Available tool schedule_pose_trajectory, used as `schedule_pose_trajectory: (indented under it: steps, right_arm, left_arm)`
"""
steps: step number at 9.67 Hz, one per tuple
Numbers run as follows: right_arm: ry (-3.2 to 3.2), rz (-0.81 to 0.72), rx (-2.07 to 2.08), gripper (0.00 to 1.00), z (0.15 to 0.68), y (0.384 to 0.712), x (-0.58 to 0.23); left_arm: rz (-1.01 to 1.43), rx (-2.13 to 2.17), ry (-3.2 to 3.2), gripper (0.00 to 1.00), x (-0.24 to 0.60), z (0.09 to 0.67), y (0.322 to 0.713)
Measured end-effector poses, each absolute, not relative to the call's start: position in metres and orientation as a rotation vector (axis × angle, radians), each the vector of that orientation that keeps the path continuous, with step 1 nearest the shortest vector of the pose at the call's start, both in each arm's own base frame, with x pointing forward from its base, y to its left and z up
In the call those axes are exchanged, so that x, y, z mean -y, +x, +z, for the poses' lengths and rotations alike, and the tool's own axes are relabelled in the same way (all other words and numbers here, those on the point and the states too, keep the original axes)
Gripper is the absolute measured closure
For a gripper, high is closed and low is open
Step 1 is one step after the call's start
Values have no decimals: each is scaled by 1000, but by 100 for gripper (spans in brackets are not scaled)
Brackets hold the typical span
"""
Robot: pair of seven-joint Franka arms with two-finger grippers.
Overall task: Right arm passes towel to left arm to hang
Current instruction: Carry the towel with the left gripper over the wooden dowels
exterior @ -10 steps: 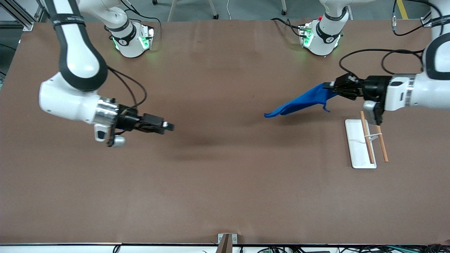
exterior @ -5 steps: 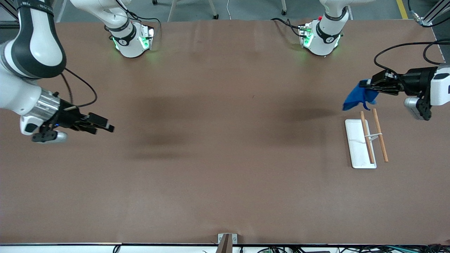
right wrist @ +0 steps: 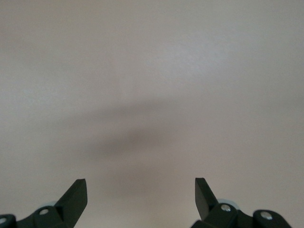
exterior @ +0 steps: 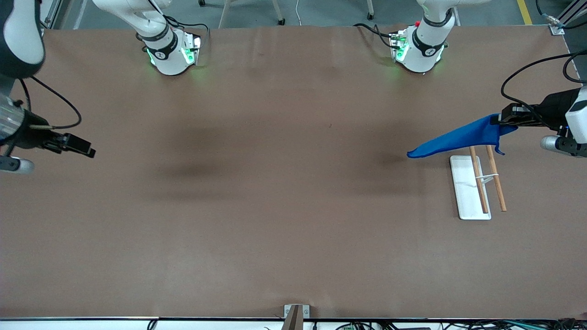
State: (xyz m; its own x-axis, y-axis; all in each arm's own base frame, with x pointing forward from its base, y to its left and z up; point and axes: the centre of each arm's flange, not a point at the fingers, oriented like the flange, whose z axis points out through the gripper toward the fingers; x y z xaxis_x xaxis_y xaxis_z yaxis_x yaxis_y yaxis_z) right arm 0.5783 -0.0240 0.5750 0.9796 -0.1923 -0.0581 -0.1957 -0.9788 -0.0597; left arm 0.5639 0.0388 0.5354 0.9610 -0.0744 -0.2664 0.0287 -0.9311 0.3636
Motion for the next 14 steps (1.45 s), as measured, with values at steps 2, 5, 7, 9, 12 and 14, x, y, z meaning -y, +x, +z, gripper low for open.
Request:
schedule_pose_trajectory:
  steps: [2, 5, 7, 9, 12, 14]
  right_arm:
    - [-3068, 52, -301, 0, 615, 573, 22]
    - [-3071, 64, -323, 0, 638, 563, 43]
    - [-3078, 38, -316, 0, 652, 555, 67]
    - [-3105, 25, -316, 0, 657, 551, 69]
    - [-3110, -4, -316, 0, 658, 547, 69]
    - [-3111, 4, -316, 0, 655, 547, 69]
  left_arm:
    - [-357, -153, 2766, 97, -45, 523, 571]
    - [-300, -458, 2766, 97, -71, 500, 576]
    - [-281, -676, 2740, 97, -76, 497, 580]
    - [-246, -871, 2698, 97, -78, 498, 585]
    - [-210, -1142, 2601, 97, -67, 501, 593]
    - [-222, -1250, 2556, 97, -62, 499, 593]
